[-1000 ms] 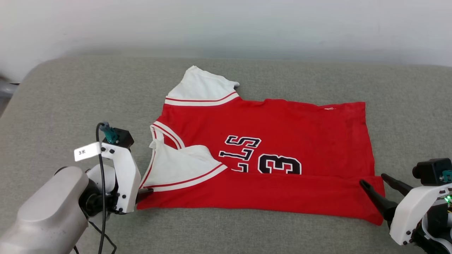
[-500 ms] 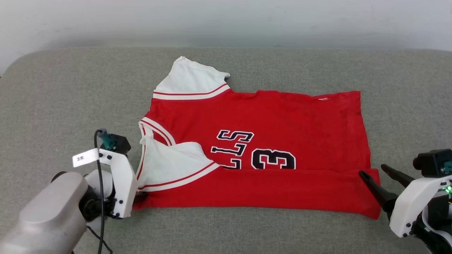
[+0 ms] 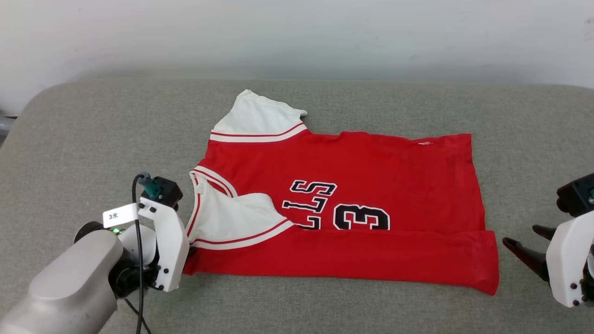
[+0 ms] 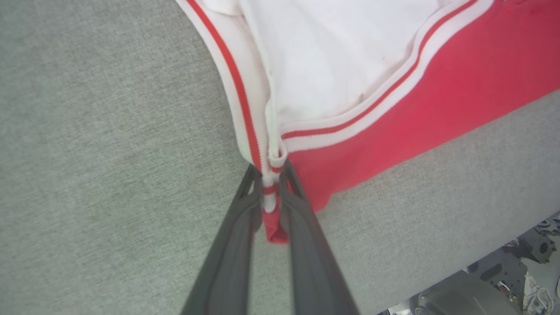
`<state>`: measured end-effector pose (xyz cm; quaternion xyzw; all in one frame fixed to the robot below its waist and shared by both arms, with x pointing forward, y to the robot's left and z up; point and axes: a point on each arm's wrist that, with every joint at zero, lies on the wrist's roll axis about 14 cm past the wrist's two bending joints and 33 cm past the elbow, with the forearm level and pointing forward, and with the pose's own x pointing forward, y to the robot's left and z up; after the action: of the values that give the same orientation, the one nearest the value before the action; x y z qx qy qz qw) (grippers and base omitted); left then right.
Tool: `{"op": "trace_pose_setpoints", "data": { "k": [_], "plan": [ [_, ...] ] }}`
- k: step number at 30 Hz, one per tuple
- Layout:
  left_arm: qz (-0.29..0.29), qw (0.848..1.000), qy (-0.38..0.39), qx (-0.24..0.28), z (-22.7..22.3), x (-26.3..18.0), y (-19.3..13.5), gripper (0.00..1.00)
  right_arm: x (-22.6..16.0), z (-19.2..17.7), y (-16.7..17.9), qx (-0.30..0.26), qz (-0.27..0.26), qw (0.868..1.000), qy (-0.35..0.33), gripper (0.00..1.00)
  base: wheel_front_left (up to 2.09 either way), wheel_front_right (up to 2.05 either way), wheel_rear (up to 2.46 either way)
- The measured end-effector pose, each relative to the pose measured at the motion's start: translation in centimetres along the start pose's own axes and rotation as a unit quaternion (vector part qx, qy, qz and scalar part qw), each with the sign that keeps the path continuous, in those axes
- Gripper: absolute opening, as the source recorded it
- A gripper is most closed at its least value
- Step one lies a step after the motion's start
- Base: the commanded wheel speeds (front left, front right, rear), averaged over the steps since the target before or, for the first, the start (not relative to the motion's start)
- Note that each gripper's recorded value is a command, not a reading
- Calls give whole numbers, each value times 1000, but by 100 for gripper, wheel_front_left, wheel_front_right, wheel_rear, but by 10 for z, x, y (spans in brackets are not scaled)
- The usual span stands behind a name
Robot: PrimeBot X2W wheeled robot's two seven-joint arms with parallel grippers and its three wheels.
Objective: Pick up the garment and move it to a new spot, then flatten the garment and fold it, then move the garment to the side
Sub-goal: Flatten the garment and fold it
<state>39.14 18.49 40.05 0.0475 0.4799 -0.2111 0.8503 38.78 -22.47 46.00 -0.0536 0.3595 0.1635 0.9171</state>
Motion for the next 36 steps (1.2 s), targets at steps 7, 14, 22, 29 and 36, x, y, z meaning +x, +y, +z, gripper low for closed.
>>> {"op": "trace_pose_setpoints", "data": {
  "k": [7,14,22,29,36],
  "plan": [
    [-11,1000,-20,15,6,-4,-9,0,1,-18,0,-12,8,995,104,100,0,0,0],
    [-16,999,-23,21,9,2,-12,0,26,-45,15,2,28,985,173,100,0,0,0],
    [-13,999,-20,23,8,11,-6,0,55,-81,29,18,44,973,224,100,0,0,0],
    [-10,1000,-18,19,4,14,-2,0,62,-92,33,17,49,974,220,24,0,0,0],
    [-12,999,-32,9,3,9,-5,0,62,-74,43,18,65,984,163,0,0,0,0]
  ]
}}
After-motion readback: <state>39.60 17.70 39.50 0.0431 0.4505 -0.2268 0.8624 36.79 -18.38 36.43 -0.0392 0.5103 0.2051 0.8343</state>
